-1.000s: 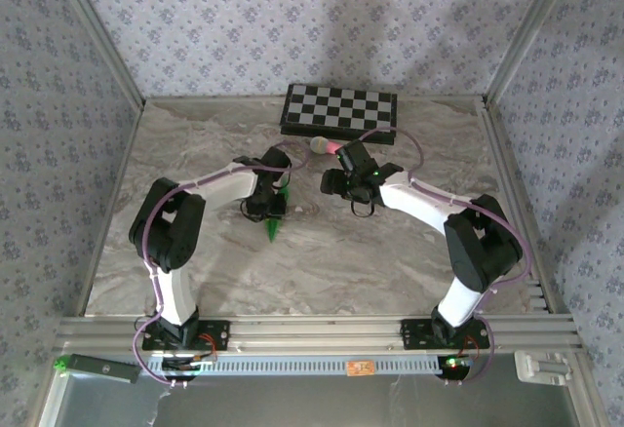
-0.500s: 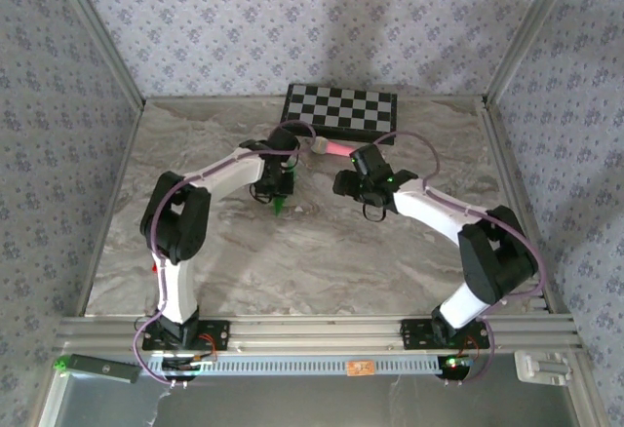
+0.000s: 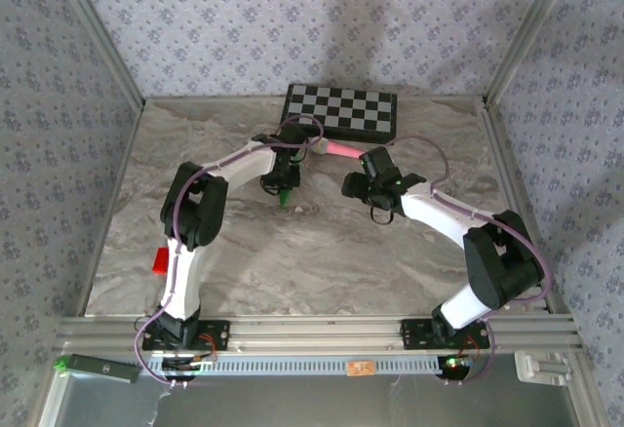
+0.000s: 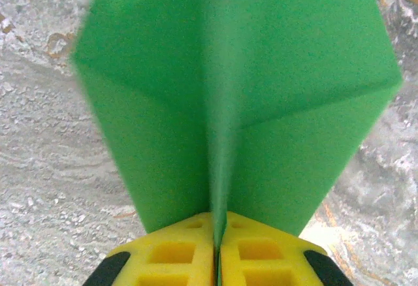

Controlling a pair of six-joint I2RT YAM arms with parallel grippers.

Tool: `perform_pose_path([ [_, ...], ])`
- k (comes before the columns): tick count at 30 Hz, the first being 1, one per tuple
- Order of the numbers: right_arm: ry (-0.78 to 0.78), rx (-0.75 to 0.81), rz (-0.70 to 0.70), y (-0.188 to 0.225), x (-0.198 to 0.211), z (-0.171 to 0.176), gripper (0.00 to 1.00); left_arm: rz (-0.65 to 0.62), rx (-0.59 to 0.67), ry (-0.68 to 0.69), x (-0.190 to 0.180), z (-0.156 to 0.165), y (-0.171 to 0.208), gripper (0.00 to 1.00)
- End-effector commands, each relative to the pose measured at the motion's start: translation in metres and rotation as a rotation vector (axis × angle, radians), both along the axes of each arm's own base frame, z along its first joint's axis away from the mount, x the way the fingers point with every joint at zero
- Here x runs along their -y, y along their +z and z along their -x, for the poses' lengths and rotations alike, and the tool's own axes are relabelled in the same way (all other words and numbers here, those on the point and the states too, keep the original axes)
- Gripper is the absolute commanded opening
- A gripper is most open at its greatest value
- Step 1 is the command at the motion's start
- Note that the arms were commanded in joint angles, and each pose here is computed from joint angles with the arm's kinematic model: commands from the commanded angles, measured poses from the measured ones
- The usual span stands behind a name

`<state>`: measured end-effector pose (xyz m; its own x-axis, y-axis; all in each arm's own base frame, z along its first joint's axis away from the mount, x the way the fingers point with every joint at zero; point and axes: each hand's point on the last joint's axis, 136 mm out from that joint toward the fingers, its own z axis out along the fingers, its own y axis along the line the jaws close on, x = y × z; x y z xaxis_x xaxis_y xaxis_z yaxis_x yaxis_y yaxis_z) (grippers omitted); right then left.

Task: Fold a paper plane with a square sheet of paper (pick it up from the middle)
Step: Move the paper plane to the center of the table.

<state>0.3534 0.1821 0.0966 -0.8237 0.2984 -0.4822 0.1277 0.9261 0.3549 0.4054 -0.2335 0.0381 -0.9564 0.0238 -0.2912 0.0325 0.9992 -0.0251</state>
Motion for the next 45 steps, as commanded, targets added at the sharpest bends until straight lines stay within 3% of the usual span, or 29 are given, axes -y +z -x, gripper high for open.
perform_pose_path([
  [1,-0.015,0.015,-0.017,0.006,0.004,0.0,0.75,-0.021,-0.004,0.029,-0.002,-0.006,-0.003,0.14],
  [18,-0.005,0.002,-0.039,0.002,0.004,-0.002,0.75,-0.056,-0.04,0.022,-0.005,-0.003,-0.016,0.27],
  [26,0.0,-0.006,-0.044,0.001,0.001,-0.003,0.75,-0.064,-0.062,-0.006,-0.003,0.002,-0.023,0.38],
  [36,0.002,-0.009,-0.047,0.001,0.0,-0.005,0.75,-0.055,-0.07,-0.02,0.0,0.003,-0.025,0.41],
  [45,0.0,-0.006,-0.047,0.004,0.0,-0.006,0.75,-0.003,0.012,0.013,0.004,-0.006,0.015,0.42],
])
